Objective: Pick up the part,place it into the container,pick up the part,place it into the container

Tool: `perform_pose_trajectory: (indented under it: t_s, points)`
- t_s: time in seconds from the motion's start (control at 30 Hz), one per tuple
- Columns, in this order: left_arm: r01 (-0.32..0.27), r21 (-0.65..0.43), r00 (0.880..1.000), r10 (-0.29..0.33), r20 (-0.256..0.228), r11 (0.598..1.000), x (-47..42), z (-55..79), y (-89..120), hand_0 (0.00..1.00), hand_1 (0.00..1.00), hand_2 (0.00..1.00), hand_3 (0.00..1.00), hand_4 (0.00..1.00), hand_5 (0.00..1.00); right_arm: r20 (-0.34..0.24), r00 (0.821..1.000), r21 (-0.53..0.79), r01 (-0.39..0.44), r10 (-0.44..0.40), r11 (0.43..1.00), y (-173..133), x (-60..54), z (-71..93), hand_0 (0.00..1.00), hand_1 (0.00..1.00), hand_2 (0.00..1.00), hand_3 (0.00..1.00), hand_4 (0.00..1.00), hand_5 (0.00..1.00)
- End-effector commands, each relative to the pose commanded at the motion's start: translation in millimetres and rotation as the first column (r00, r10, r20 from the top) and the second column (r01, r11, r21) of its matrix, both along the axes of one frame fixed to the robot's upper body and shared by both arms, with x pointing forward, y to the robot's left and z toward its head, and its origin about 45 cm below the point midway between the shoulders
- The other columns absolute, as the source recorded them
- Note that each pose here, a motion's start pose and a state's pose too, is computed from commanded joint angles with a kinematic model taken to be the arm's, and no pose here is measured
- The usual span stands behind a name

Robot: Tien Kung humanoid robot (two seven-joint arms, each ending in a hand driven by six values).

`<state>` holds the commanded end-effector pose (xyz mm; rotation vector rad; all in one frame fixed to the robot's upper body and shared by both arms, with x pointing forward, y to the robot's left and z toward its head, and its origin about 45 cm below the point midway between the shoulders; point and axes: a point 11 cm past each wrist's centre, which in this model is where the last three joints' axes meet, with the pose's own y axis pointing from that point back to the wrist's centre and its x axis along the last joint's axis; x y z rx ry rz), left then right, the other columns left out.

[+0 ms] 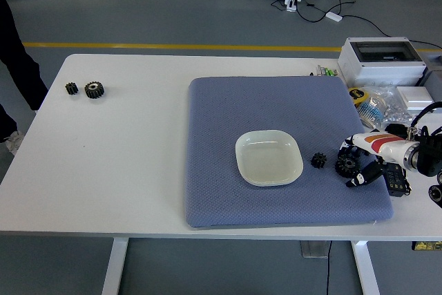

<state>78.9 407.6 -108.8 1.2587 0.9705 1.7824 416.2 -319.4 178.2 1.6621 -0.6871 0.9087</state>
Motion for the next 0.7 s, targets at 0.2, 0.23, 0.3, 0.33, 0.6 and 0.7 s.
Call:
perform_pose_trajectory:
  t_s: [0.2,0.23,0.3,0.33,0.6,0.7]
  points:
    - [0.001,0.000,1.000,-0.001,-0.001,1.000,0.1,0.0,0.0,0.690,0.680,0.687,0.567,0.676,0.612,0.016,1.000,0.001,0.000,0.000,1.000,-2.9,0.0,-2.4,0.533,0.556,0.567,0.588,0.998,0.224]
    - [0.000,0.000,1.000,0.000,-0.001,1.000,0.0,0.0,0.0,0.690,0.679,0.686,0.567,0.676,0.613,0.018,1.000,0.003,0.000,0.000,1.000,-3.3,-0.1,-2.8,0.388,0.455,0.485,0.508,0.997,0.186]
    - [0.000,0.000,1.000,0.000,-0.002,1.000,-0.3,0.0,0.1,0.690,0.679,0.686,0.567,0.676,0.613,0.026,1.000,0.011,0.002,-0.003,1.000,-4.0,-0.3,-3.7,0.388,0.455,0.485,0.508,0.997,0.186]
    - [0.001,0.000,1.000,-0.001,-0.002,1.000,-0.4,-0.1,0.0,0.690,0.679,0.686,0.567,0.676,0.613,0.028,1.000,0.013,0.003,-0.003,1.000,-4.3,-0.3,-3.9,0.388,0.455,0.485,0.508,0.997,0.186]
    - [0.005,0.000,1.000,-0.005,-0.005,1.000,-0.3,-0.1,-0.2,0.691,0.680,0.686,0.567,0.675,0.612,0.058,0.998,0.048,0.005,-0.008,0.999,-5.3,0.5,-2.6,0.250,0.366,0.427,0.475,0.948,0.174]
    - [0.006,-0.001,1.000,-0.006,-0.006,1.000,-0.3,-0.2,-0.3,0.691,0.679,0.686,0.567,0.675,0.611,0.069,0.998,0.060,0.009,-0.013,0.998,-5.0,1.5,-1.5,0.213,0.342,0.411,0.479,0.925,0.089]
